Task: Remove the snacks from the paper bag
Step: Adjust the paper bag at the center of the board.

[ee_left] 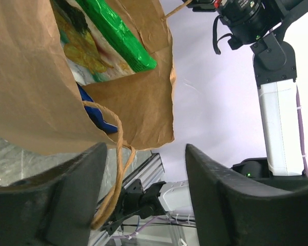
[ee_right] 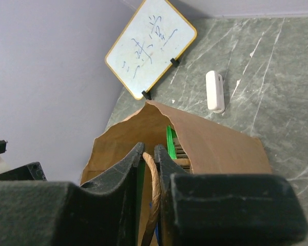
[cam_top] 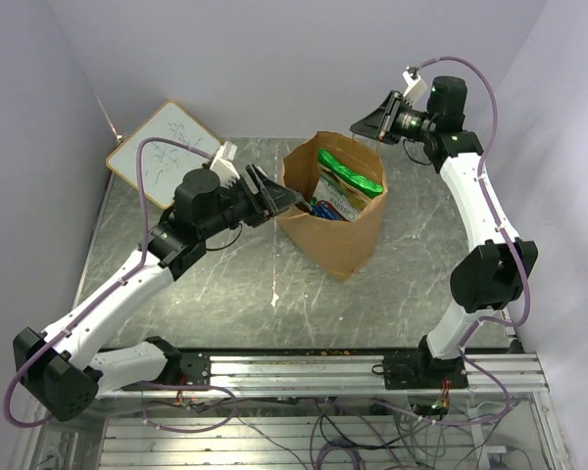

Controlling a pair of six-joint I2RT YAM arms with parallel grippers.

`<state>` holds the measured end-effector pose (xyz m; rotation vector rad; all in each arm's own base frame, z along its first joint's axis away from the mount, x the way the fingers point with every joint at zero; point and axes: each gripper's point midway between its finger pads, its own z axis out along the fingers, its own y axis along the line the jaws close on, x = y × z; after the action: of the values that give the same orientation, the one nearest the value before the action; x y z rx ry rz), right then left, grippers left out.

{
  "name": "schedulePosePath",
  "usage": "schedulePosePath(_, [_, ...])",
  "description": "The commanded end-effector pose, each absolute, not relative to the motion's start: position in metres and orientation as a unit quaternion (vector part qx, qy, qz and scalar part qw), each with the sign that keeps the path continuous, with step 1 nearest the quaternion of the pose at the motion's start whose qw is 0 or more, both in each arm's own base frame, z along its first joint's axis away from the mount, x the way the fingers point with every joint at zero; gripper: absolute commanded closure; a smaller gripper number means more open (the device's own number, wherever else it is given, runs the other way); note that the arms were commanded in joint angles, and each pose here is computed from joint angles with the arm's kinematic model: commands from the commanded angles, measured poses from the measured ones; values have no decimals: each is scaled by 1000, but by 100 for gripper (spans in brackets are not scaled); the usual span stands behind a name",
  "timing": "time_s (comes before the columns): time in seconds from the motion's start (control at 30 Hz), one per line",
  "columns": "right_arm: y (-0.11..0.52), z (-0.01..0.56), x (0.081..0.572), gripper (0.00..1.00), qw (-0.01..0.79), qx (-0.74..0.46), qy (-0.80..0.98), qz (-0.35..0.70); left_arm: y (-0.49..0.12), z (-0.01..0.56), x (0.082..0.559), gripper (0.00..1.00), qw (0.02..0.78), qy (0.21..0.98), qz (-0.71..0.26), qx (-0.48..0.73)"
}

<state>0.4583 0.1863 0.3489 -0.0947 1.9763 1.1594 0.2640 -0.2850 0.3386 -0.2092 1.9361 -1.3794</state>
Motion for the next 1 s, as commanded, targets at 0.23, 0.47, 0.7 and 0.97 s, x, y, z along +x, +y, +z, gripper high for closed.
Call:
schedulePosePath(0.23, [196,374,451,94,433,-70,766,471,-298,353,257,62,380,742,-549,-64])
schedulePosePath(0.47, [202,389,442,100,449,-91,758,465,-280,371,265,93,410,747,-516,-86])
schedulePosePath(0.7, [231,409,426,100,459,-119,743,473,-228,394,300,93,431,762,-466,-127])
schedulePosePath(0.97, [312,428,390,100,453,-163,715,507,-148,424,320,93,462,788,-371,-165])
